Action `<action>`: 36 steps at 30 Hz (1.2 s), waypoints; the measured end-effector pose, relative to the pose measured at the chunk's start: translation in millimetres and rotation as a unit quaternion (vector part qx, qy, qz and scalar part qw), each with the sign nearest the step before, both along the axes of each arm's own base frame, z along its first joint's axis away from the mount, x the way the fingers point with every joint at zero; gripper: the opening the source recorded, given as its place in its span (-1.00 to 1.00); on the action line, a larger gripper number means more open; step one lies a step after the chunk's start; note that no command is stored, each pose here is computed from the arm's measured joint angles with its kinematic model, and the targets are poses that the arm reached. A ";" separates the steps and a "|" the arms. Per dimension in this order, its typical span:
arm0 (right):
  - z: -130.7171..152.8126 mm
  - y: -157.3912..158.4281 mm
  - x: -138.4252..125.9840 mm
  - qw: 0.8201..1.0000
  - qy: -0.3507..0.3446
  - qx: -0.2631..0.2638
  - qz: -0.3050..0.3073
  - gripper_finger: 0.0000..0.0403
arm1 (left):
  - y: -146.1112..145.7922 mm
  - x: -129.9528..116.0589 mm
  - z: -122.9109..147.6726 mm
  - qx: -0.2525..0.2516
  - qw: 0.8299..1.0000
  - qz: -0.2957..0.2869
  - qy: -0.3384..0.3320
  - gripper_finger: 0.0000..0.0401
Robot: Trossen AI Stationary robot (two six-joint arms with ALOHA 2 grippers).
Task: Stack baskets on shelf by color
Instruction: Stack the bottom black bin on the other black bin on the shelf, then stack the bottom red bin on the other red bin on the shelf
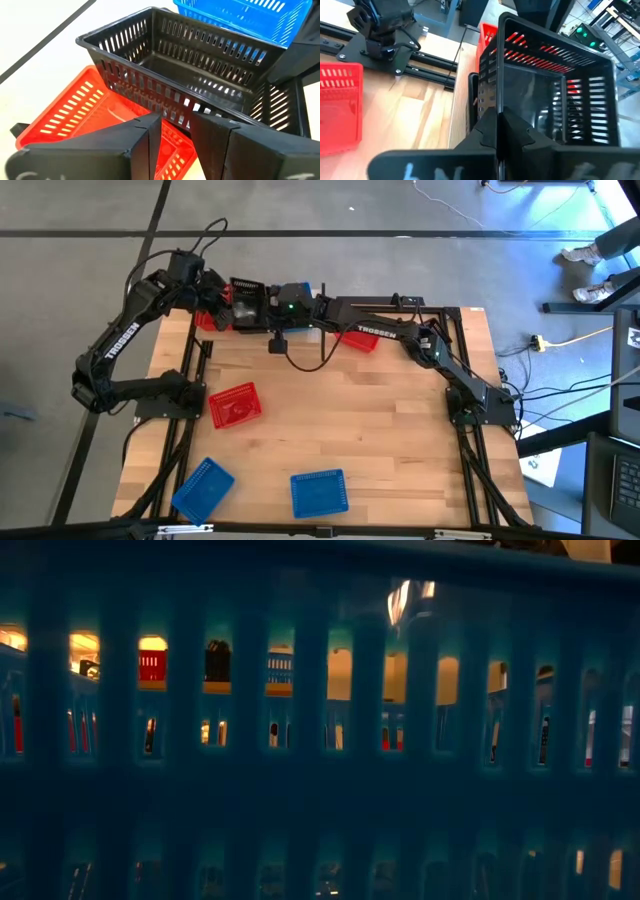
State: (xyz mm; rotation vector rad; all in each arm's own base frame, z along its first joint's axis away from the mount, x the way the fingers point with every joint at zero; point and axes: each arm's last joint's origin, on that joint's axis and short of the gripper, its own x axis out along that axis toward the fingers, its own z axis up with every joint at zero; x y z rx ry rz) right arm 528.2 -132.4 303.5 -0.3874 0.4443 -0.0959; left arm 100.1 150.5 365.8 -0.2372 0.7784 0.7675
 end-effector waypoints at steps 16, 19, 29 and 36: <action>-2.5 11.1 1.1 0.999 0.027 -0.036 -0.018 -1.00 | 6.9 6.1 -5.5 -0.019 1.000 -0.017 -0.001 -0.54; -3.1 11.0 0.8 0.999 0.030 -0.036 -0.019 -0.99 | 12.4 9.7 -10.0 -0.031 0.999 -0.019 0.005 -0.54; -1.3 10.5 1.5 0.999 0.021 -0.041 -0.027 -0.79 | 16.5 10.9 -12.7 -0.016 0.999 -0.021 0.037 -0.54; -0.4 11.7 2.2 0.999 0.016 -0.042 -0.027 -0.63 | 15.3 9.6 -11.6 -0.009 0.999 -0.018 0.041 -0.54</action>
